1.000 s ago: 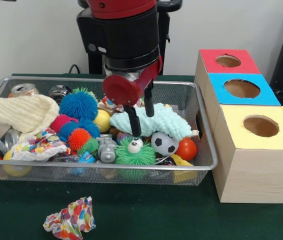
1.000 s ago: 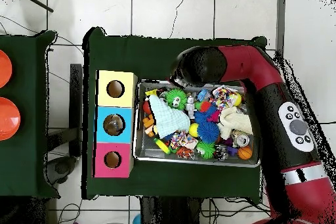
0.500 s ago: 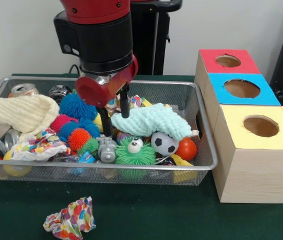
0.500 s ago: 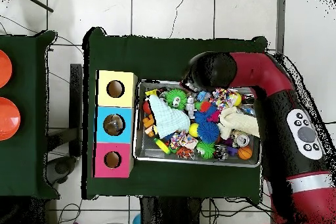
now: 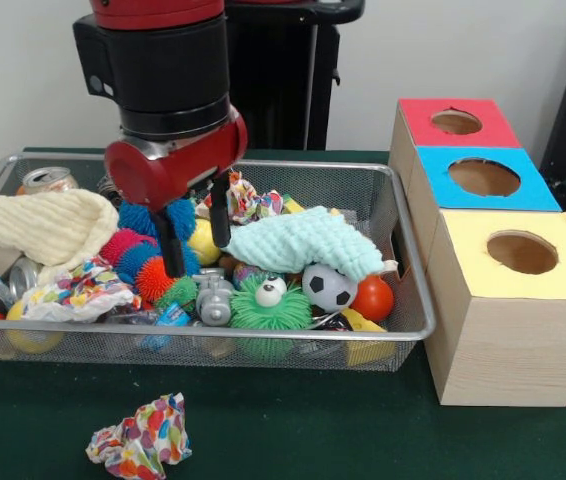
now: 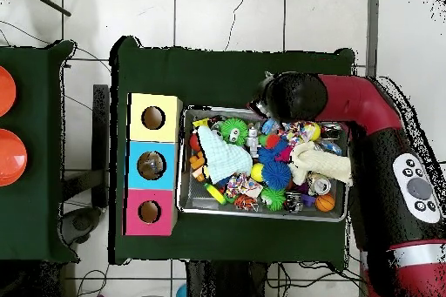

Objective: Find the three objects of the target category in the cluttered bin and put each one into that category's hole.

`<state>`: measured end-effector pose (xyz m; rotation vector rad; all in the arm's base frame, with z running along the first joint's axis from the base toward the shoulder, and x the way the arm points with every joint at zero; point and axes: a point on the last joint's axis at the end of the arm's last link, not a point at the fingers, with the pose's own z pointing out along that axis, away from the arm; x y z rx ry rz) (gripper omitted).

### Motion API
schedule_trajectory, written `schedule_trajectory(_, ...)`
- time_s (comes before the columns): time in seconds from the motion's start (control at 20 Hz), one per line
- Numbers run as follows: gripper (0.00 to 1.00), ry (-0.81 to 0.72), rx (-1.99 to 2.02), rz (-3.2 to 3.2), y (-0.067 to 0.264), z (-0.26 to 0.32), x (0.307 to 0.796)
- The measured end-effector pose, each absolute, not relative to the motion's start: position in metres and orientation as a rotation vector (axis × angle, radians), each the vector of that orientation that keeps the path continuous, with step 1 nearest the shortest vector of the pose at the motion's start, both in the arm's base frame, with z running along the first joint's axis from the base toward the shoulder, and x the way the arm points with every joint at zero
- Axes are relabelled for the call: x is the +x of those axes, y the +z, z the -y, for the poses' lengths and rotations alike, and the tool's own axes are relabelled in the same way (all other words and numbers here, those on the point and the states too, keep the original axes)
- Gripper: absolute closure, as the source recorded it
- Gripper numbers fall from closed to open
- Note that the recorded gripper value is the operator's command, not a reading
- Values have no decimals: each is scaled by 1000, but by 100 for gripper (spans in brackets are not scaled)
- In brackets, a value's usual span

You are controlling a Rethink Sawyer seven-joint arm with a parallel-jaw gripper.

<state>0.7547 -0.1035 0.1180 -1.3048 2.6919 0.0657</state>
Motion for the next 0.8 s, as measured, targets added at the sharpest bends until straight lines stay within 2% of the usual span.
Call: schedule_trajectory(0.8, 0, -30, -1061, -2757, 102, 112, 749)
